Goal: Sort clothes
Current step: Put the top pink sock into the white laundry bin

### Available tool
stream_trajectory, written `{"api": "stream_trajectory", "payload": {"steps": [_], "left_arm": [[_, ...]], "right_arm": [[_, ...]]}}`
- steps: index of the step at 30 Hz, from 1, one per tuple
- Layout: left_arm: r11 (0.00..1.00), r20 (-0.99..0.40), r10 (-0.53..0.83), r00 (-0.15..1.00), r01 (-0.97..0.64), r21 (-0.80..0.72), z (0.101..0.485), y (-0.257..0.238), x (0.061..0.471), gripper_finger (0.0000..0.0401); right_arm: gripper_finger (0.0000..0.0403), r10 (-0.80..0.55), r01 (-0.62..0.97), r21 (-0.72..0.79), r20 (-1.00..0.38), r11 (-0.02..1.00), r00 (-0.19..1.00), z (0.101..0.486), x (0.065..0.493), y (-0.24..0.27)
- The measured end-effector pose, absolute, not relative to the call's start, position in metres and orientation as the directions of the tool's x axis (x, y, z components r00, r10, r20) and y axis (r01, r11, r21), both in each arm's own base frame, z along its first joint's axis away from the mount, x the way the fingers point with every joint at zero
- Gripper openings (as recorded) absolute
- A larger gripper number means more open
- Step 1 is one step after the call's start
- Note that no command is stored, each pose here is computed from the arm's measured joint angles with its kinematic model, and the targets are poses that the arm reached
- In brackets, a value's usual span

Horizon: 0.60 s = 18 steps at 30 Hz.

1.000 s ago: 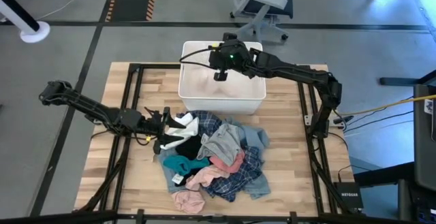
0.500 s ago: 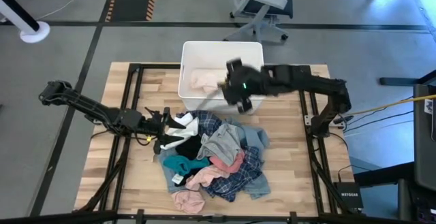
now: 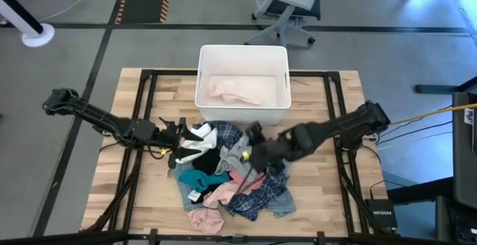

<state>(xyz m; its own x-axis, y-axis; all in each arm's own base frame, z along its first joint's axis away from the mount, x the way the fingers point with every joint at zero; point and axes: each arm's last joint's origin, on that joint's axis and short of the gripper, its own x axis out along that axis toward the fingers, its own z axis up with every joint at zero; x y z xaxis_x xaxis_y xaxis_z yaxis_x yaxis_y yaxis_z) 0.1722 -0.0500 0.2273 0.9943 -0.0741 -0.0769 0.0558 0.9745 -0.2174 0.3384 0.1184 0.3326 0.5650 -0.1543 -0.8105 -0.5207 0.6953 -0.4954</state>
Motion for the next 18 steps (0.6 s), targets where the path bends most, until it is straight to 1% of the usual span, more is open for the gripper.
{"api": "stream_trajectory", "payload": {"steps": [4, 7, 9, 14, 16, 18], "left_arm": [[0.975, -0.077, -0.074, 0.994, 0.056, -0.217, 0.227, -0.05, 0.172, 0.021], [0.975, -0.077, -0.074, 0.994, 0.056, -0.216, 0.227, -0.05, 0.172, 0.021], [0.975, -0.078, -0.073, 0.994, 0.055, -0.217, 0.227, -0.05, 0.172, 0.021], [0.975, -0.082, -0.073, 0.994, 0.054, -0.216, 0.227, -0.05, 0.172, 0.021], [0.975, -0.082, -0.073, 0.994, 0.054, -0.216, 0.227, -0.05, 0.172, 0.021], [0.976, -0.081, -0.073, 0.994, 0.054, -0.213, 0.227, -0.05, 0.172, 0.021]], "right_arm": [[0.0193, -0.065, -0.525, -0.484, -0.776, 0.7, 0.628, 0.304, 0.345, 0.135], [0.0193, 0.012, -0.486, -0.479, -0.703, 0.731, 0.711, 0.286, 0.359, 0.145], [0.0193, 0.038, -0.459, -0.47, -0.666, 0.754, 0.745, 0.275, 0.371, 0.151], [0.0193, 0.041, -0.465, -0.467, -0.671, 0.752, 0.741, 0.245, 0.392, 0.16], [0.0193, 0.041, -0.459, -0.462, -0.67, 0.759, 0.741, 0.24, 0.396, 0.162], [0.0193, 0.033, -0.419, -0.459, -0.642, 0.784, 0.766, 0.238, 0.401, 0.164]]}}
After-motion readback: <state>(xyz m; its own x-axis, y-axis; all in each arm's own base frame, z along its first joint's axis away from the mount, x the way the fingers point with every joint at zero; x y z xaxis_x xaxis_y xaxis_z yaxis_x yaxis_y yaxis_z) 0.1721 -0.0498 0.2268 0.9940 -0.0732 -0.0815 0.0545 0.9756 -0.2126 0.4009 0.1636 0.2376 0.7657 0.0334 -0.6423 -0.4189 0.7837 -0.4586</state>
